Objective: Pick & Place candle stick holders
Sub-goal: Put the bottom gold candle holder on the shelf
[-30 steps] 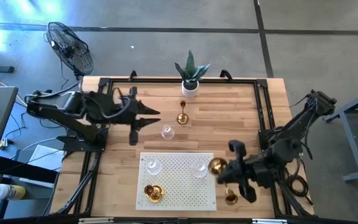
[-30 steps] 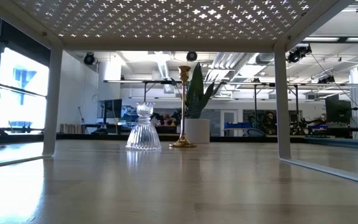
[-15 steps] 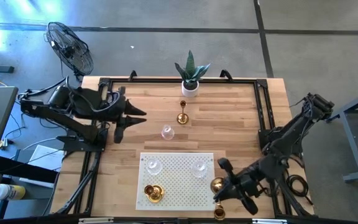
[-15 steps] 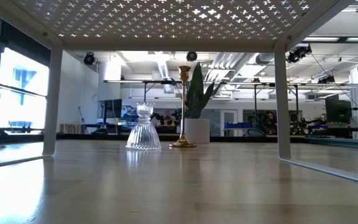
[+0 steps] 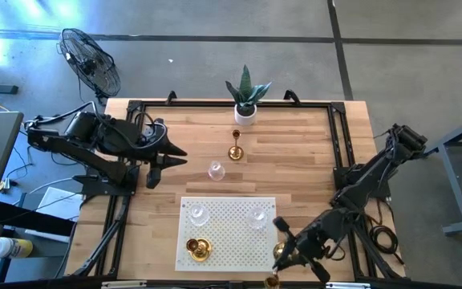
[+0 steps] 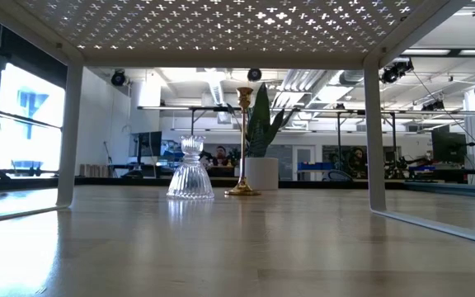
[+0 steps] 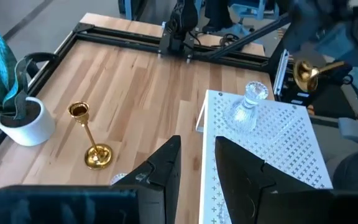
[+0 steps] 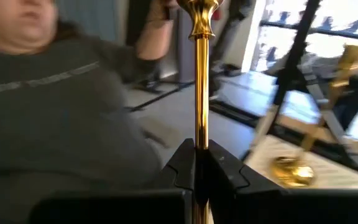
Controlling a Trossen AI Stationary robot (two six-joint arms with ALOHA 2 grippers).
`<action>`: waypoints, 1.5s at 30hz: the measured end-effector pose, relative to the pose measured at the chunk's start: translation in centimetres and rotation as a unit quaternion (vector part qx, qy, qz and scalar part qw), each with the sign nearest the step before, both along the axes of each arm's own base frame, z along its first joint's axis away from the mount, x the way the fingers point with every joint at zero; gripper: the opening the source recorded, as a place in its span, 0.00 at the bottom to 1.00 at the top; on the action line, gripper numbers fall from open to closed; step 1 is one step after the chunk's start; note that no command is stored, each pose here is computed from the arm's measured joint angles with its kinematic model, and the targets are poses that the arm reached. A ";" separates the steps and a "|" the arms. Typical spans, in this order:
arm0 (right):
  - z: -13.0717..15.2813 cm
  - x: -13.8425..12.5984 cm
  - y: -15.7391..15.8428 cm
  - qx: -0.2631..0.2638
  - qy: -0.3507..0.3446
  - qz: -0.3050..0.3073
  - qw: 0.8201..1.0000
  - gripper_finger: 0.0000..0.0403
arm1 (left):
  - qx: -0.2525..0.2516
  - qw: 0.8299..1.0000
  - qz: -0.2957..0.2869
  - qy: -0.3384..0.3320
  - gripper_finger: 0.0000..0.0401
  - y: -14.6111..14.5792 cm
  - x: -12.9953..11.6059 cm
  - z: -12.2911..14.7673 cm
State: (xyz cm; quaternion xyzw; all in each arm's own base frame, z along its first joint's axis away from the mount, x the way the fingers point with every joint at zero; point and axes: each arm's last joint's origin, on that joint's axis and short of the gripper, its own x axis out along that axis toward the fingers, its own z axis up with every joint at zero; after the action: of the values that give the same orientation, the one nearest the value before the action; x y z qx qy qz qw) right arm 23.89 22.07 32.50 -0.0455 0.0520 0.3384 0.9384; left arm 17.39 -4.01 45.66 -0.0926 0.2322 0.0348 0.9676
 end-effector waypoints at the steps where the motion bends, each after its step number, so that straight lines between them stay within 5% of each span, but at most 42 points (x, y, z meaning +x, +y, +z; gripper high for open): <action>1: -0.2 0.1 0.2 0.001 0.002 0.014 1.000 0.02 | 0.000 1.000 0.000 0.000 0.24 0.0 0.0 0.0; 24: -2.1 2.6 0.9 -0.068 -0.129 0.184 0.972 0.01 | 0.030 0.999 0.012 0.021 0.24 0.2 -0.2 -0.4; 33: -2.2 4.9 -0.4 -0.032 -0.200 0.231 0.951 0.01 | 0.031 0.999 0.014 0.021 0.24 0.2 -0.1 -0.6; 45: -0.3 8.0 -2.2 -0.010 -0.208 0.239 0.949 0.01 | 0.045 0.998 0.029 0.017 0.24 0.3 0.0 -0.5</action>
State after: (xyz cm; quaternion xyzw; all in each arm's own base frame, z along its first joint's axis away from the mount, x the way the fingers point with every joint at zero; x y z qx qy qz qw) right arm 31.90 19.86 32.24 -0.1353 -0.1532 0.5352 0.8196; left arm 17.35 -3.74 45.15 -0.0551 0.2444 0.0752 0.9652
